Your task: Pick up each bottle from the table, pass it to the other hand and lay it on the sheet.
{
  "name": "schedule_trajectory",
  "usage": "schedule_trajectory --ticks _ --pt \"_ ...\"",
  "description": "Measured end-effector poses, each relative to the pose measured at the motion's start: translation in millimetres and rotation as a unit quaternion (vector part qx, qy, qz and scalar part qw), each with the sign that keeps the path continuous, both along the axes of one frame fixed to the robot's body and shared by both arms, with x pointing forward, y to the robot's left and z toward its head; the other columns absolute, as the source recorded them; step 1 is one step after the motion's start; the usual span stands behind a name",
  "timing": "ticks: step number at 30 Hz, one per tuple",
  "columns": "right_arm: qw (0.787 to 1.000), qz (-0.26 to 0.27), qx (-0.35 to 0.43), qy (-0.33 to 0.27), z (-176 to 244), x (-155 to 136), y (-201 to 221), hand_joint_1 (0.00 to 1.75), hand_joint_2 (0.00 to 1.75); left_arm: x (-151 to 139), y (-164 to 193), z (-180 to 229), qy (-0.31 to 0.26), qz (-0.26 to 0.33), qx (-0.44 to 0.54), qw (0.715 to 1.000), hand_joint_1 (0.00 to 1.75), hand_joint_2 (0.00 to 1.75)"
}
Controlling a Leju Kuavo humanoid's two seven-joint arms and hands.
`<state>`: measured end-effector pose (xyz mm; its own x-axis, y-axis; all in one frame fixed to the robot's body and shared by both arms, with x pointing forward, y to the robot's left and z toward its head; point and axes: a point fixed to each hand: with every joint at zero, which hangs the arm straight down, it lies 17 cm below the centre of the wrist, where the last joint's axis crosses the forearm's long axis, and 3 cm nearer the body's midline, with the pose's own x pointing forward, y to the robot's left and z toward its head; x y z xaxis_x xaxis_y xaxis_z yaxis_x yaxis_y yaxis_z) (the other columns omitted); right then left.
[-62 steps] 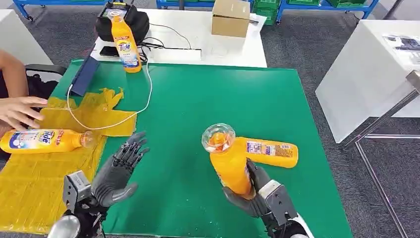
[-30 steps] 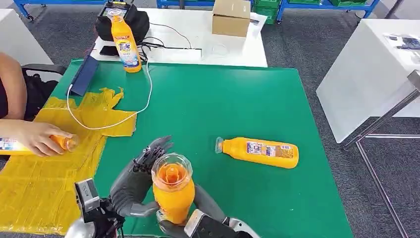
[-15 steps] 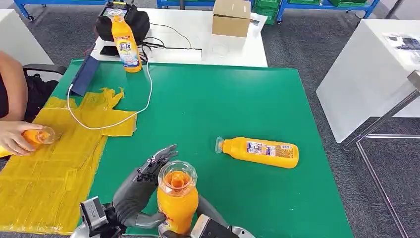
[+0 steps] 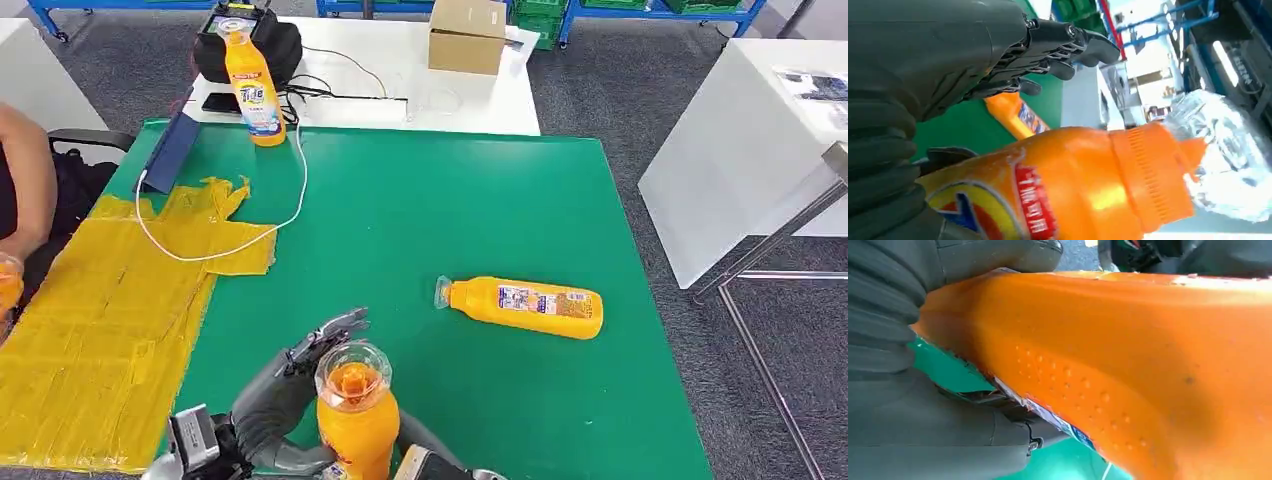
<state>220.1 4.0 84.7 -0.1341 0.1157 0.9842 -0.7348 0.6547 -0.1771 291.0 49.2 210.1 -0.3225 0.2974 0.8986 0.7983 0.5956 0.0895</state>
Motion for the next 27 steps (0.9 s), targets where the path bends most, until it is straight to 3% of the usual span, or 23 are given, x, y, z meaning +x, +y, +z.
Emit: schedule_trajectory --ticks 10,27 --pt "0.998 0.026 -0.033 0.045 -42 -21 -1 1.75 1.75 -11 5 -19 0.085 -0.08 -0.008 0.993 0.0 1.75" --pt "0.997 0.033 -0.045 0.046 -51 -20 -3 1.75 1.75 -15 9 -35 0.103 -0.092 0.013 0.99 0.0 1.75"
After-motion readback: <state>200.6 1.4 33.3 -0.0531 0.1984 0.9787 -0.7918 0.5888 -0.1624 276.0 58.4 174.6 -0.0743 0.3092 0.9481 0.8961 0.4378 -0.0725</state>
